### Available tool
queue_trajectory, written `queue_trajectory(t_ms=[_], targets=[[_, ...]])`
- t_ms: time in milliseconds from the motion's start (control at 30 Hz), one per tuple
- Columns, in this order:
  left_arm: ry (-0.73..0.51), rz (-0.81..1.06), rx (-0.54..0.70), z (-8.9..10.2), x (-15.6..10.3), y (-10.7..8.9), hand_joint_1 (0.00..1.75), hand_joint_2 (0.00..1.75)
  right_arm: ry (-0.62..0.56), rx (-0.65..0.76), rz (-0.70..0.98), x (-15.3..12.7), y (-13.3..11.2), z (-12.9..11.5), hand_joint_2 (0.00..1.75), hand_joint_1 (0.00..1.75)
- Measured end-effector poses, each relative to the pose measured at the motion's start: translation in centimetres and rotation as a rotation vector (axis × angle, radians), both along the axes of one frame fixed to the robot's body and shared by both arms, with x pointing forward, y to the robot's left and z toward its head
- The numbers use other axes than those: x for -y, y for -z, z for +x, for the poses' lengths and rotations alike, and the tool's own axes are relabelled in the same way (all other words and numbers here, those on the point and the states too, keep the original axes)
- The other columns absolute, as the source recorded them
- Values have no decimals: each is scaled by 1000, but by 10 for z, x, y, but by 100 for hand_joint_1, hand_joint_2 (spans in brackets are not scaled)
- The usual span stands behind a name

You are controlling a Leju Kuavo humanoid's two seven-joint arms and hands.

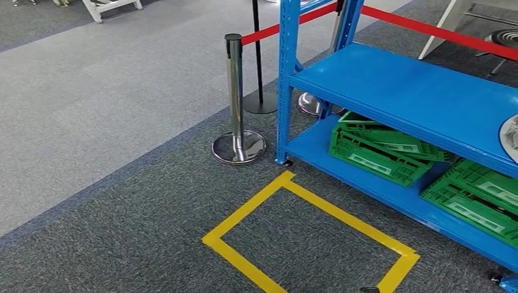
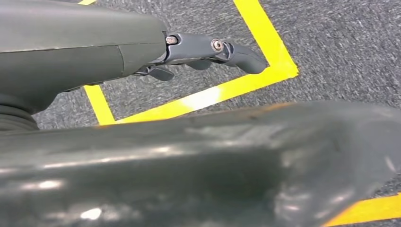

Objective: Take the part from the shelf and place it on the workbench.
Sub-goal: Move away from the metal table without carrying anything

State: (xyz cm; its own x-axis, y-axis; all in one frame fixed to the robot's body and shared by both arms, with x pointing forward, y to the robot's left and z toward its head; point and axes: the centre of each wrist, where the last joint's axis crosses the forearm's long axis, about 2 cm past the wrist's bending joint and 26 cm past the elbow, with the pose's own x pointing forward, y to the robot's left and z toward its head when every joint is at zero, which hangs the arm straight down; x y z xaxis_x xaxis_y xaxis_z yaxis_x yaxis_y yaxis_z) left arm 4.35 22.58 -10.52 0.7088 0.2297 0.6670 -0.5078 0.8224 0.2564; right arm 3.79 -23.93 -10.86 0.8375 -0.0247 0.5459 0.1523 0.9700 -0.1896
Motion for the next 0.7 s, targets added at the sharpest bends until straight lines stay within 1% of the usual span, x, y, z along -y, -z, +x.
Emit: queue_trajectory(t_ms=[700], targets=[[-14, 18, 0, 2, -3, 0, 0, 0, -9, -35, 15, -4, 0, -1, 0, 0]])
